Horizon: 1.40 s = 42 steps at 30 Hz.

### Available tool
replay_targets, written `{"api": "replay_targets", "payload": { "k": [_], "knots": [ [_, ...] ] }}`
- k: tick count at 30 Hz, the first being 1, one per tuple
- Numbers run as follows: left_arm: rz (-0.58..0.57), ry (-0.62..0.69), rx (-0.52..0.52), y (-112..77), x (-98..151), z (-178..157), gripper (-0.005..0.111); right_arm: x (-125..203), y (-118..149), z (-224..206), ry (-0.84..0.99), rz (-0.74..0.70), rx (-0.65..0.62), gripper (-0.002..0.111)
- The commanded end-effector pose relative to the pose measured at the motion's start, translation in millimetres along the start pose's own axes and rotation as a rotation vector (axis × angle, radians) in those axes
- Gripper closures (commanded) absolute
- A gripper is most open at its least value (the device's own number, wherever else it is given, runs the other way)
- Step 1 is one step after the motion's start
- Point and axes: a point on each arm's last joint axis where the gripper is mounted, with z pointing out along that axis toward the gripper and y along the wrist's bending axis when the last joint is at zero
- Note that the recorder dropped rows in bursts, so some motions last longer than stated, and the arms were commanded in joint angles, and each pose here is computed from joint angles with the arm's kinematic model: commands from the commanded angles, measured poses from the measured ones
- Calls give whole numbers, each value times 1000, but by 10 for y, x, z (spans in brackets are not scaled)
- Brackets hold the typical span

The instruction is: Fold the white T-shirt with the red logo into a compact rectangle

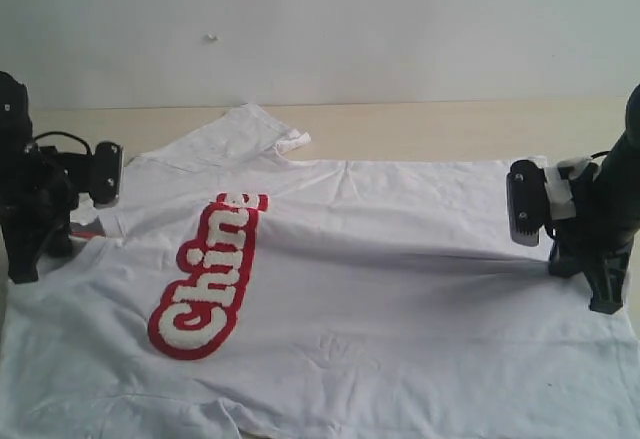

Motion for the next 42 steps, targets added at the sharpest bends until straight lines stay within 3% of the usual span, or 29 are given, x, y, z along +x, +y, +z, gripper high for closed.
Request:
{"api": "replay_targets", "payload": {
  "k": [1,7,11,17,23,31,33,42],
  "knots": [
    [55,8,-188,121,97,-531,102,-9,-59,-386,-5,-23,47,108],
    [11,0,-246,78,215,-978,102,-58,-167,-869,-2,-25,16,108],
    [13,62,-205,-34,326,-1201,102,-95,-230,-1163,-31,-14,71,108],
    [-13,76,-273,-189,439,-1676,102,-119,-180,-1546,-76,15,108,108],
    [-63,80,-271,-420,542,-2036,102,-73,-13,-1981,-70,22,113,108],
    [-130,-32,-281,-790,593,-2482,102,-67,246,-2372,-157,49,156,108],
    [-146,-65,-248,-911,597,-2566,102,-69,307,-2470,-186,59,180,108],
    [-185,-260,-354,-1308,608,-3005,102,28,766,-3061,-291,90,367,108]
  ]
}}
